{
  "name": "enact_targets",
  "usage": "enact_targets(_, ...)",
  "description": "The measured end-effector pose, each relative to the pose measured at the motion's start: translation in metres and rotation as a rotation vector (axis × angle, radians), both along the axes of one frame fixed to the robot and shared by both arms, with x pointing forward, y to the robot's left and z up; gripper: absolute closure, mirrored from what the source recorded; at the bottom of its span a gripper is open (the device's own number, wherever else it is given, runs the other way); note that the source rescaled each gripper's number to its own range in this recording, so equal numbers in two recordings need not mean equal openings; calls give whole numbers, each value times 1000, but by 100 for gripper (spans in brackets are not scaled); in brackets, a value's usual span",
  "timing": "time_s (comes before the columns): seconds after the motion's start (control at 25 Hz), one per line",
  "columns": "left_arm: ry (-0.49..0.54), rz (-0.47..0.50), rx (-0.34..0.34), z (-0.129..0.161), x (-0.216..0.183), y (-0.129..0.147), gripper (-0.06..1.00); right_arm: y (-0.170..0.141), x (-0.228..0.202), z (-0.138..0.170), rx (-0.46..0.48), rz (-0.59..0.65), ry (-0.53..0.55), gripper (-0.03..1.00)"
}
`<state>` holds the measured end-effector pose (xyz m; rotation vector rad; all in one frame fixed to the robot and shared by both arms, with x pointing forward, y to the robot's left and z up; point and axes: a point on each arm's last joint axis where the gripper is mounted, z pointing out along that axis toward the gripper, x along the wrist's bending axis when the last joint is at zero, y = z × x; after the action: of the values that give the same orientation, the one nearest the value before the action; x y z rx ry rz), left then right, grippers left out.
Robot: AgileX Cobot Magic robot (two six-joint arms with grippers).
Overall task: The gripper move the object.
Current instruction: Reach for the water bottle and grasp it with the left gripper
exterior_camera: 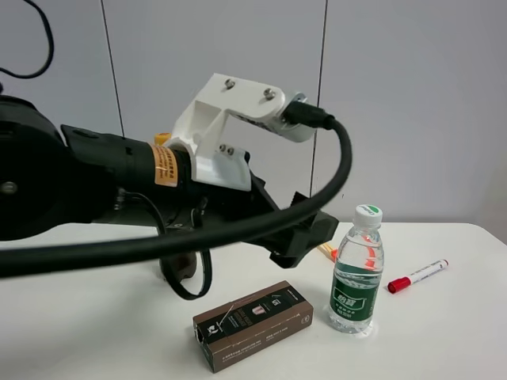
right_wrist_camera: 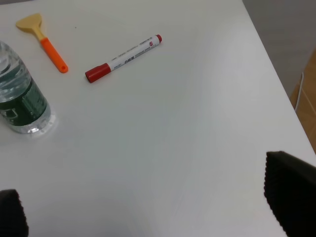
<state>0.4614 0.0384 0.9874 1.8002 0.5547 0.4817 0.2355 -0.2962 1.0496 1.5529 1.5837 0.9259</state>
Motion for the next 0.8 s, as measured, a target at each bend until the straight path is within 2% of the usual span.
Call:
enact_targets(0.28, -9, -61, -4, -4, 0, -32, -6, 0, 0, 0, 0, 0, 0, -3)
enact_targets(0.8, 17, -63, 22, -34, 24, -65, -6, 0, 0, 0, 0, 0, 0, -3)
